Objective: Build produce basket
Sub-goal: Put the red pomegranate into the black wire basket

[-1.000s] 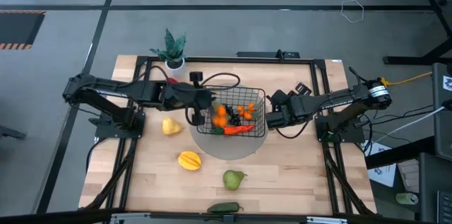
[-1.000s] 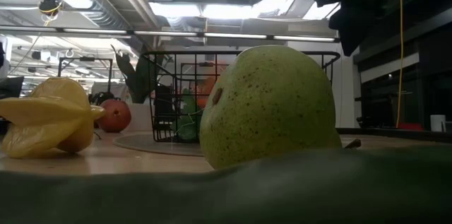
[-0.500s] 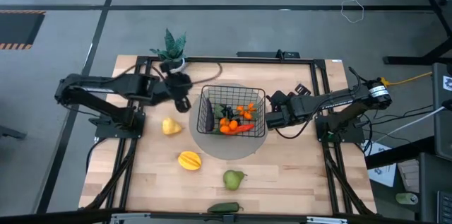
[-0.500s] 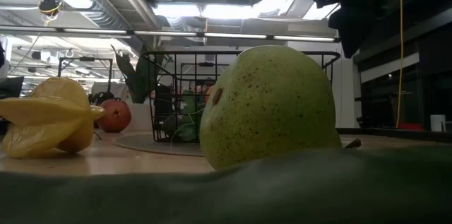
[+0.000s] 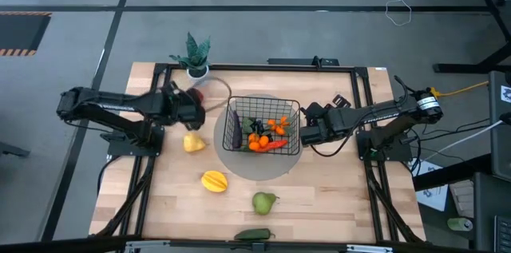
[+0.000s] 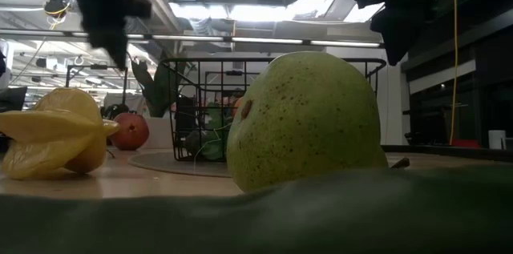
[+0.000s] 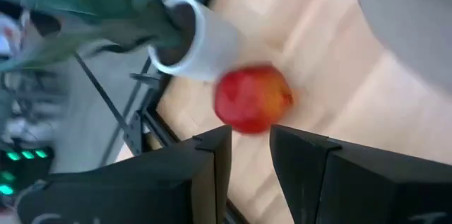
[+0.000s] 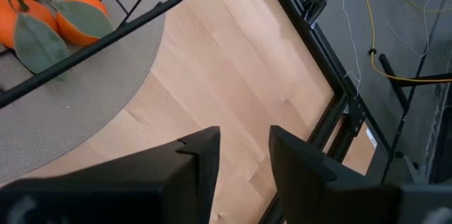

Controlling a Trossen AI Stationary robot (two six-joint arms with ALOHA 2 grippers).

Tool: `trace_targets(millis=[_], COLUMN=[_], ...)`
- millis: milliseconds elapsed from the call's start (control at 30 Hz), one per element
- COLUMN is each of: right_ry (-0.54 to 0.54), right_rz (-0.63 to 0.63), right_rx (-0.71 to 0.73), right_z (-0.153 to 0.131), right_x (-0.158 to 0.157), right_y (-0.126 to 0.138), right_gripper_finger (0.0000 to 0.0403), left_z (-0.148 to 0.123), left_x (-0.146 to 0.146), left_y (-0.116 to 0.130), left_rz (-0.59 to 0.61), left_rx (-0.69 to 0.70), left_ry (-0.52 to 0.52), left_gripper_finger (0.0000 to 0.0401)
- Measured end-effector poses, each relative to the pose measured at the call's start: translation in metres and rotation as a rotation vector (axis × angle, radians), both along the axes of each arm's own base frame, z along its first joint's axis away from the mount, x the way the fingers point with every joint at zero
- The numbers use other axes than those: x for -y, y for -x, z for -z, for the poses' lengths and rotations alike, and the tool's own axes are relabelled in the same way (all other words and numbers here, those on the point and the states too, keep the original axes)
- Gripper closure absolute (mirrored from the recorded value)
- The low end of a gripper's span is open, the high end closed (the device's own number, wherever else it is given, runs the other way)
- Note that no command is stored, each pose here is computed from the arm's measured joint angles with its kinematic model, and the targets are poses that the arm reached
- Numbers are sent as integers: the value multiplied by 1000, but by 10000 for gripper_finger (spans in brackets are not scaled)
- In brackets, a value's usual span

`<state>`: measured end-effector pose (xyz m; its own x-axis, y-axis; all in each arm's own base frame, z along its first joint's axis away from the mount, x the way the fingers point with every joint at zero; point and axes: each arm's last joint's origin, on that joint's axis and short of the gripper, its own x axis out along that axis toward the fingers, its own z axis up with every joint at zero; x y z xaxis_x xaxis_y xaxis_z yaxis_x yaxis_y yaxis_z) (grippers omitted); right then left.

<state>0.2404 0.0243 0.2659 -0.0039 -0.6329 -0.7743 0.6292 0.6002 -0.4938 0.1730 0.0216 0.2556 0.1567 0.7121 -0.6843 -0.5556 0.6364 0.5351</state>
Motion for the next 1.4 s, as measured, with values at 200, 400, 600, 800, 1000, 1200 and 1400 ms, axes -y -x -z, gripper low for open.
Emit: trace_targets(millis=[200,400,600,800,1000,1200,1400], right_ry=[-1,-2,-5,-9,-9,5,4], right_rz=[0,2,2,2,1,-2,-2], right_rx=[0,11,31,50,52,57,62], right_z=[0,0,0,1,1,0,0], right_x=[0,0,0,-1,-1,-1,-1], right_y=[0,-1,-3,-4,-5,-5,-5], right_gripper_finger=[282,282,282,282,282,282,282], left_z=[26,34,64,95,106,113,114], left_x=[16,24,21,19,18,18,18], left_y=[-1,-12,-10,-1,4,6,3], left_rz=[140,177,109,105,108,166,287], left_rx=[-38,53,157,177,182,151,66], left_ry=[-118,-99,-50,-46,-52,-88,-143], left_gripper_finger=[313,313,313,313,313,313,313])
